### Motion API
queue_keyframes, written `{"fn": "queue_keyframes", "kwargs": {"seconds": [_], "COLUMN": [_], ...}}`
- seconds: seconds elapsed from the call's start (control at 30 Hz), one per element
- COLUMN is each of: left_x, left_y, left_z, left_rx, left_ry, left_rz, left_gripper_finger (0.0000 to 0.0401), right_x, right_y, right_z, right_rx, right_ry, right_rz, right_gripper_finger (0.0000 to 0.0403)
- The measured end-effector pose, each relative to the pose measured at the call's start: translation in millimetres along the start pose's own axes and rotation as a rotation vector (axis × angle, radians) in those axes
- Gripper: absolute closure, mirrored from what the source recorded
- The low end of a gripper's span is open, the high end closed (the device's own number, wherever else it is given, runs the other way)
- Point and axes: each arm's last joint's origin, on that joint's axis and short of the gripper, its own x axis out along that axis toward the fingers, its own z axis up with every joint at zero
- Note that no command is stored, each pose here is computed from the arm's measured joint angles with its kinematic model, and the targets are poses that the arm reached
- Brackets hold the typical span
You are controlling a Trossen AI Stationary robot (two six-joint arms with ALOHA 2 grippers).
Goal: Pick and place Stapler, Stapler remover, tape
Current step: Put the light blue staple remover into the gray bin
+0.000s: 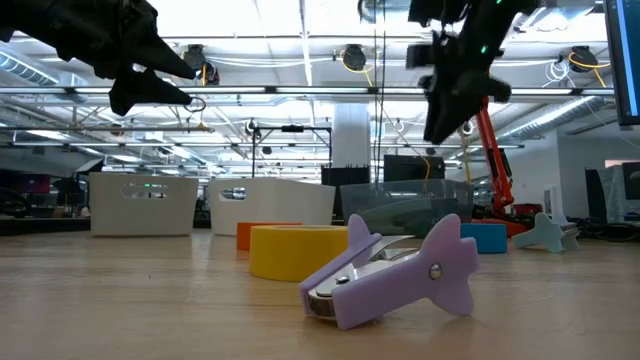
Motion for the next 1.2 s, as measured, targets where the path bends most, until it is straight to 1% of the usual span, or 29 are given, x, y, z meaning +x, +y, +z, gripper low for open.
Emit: {"fn": "queue_keyframes", "kwargs": {"seconds": [0.07, 0.17, 0.23, 0.33, 0.47, 0.63, 0.7, 0.77, 0.93, 1.03, 1.13, 1.2], "left_x": [0, 0, 0, 0, 0, 0, 0, 0, 0, 0, 0, 0], "left_y": [0, 0, 0, 0, 0, 0, 0, 0, 0, 0, 0, 0], "left_z": [0, 0, 0, 0, 0, 0, 0, 0, 0, 0, 0, 0], "left_rx": [0.000, -0.008, -0.008, -0.010, -0.010, -0.010, -0.010, -0.010, -0.010, -0.010, -0.010, -0.010], "left_ry": [0.000, 0.000, 0.000, 0.000, 0.000, 0.000, 0.000, 0.001, 0.001, 0.001, 0.001, 0.001], "left_rz": [0.000, -0.001, 0.000, 0.000, -0.001, -0.002, -0.002, -0.002, -0.003, -0.003, -0.003, -0.003], "left_gripper_finger": [0.0173, 0.0173, 0.0173, 0.0173, 0.0173, 0.0173, 0.0173, 0.0173, 0.0173, 0.0173, 0.0173, 0.0173], "right_x": [-11, -26, -34, -41, -45, -44, -45, -45, -30, -16, -2, 5], "right_y": [5, 12, 16, 22, 31, 38, 40, 41, 49, 58, 64, 68], "right_z": [1, -2, -5, -10, -15, -22, -25, -26, -40, -52, -60, -64], "right_rx": [0.060, 0.178, 0.268, 0.407, 0.566, 0.709, 0.752, 0.794, 0.874, 0.867, 0.863, 0.866], "right_ry": [-0.045, -0.074, -0.080, -0.064, 0.025, 0.175, 0.219, 0.235, 0.328, 0.387, 0.386, 0.377], "right_rz": [0.004, 0.023, 0.078, 0.195, 0.319, 0.398, 0.411, 0.404, 0.383, 0.369, 0.372, 0.396], "right_gripper_finger": [0.0268, 0.0268, 0.0268, 0.0268, 0.0268, 0.0268, 0.0268, 0.0268, 0.0268, 0.0268, 0.0268, 0.0268]}}
